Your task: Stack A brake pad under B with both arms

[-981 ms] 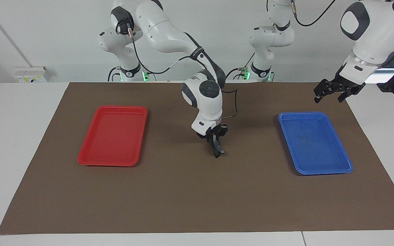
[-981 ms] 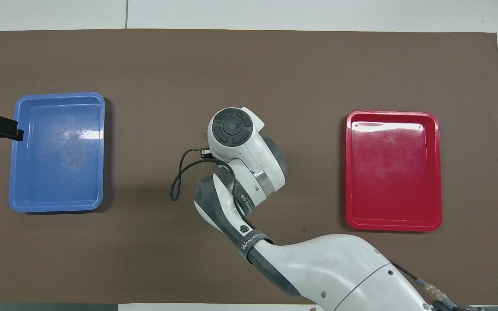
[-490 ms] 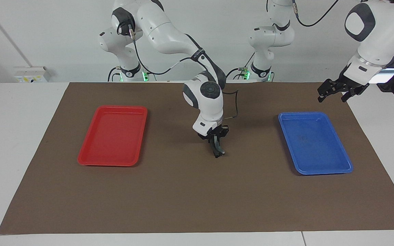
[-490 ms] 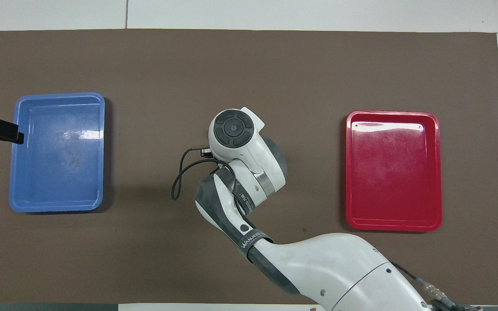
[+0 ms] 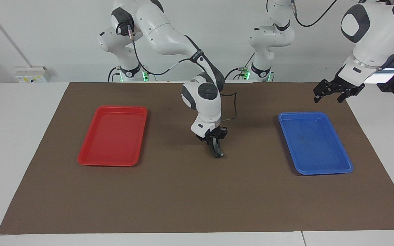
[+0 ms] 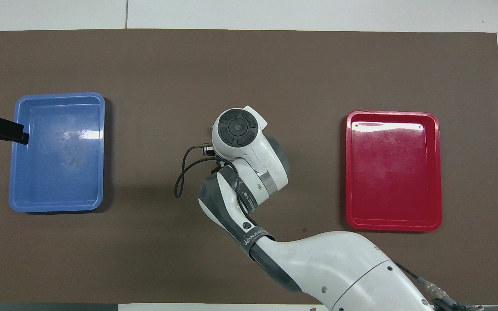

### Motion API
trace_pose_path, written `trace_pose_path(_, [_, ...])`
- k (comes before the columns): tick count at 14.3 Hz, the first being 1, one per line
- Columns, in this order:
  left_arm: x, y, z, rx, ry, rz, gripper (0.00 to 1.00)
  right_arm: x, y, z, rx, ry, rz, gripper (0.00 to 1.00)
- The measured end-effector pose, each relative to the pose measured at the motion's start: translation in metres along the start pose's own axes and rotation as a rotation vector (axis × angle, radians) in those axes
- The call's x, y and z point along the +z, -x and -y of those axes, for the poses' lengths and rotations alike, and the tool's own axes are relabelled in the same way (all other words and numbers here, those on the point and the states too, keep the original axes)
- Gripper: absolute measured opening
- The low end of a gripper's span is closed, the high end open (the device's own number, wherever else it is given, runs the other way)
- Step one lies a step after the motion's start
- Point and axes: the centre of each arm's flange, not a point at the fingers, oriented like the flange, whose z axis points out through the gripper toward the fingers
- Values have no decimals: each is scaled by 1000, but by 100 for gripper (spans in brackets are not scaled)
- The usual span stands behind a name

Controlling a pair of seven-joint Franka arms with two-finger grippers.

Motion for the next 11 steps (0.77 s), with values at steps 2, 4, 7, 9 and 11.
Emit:
trace_pose_path(2, [0,0,0,-9,0,0,100,1,0,0,0,1,1,44])
trace_pose_path(4, [0,0,0,-14,0,0,100,-3,0,2,-2,-3,-4,62])
trace_pose_path(7, [0,1,8,-31,1,0,100,-28,-7,-2,0,12,-10,94])
trace_pose_path(9, [0,1,12,-39,1,1,100,-81,-25,-38,27,72,-31,100])
trace_pose_path(11, [0,1,12,-39,1,1,100,-157,-38,-106,120,122,7,100])
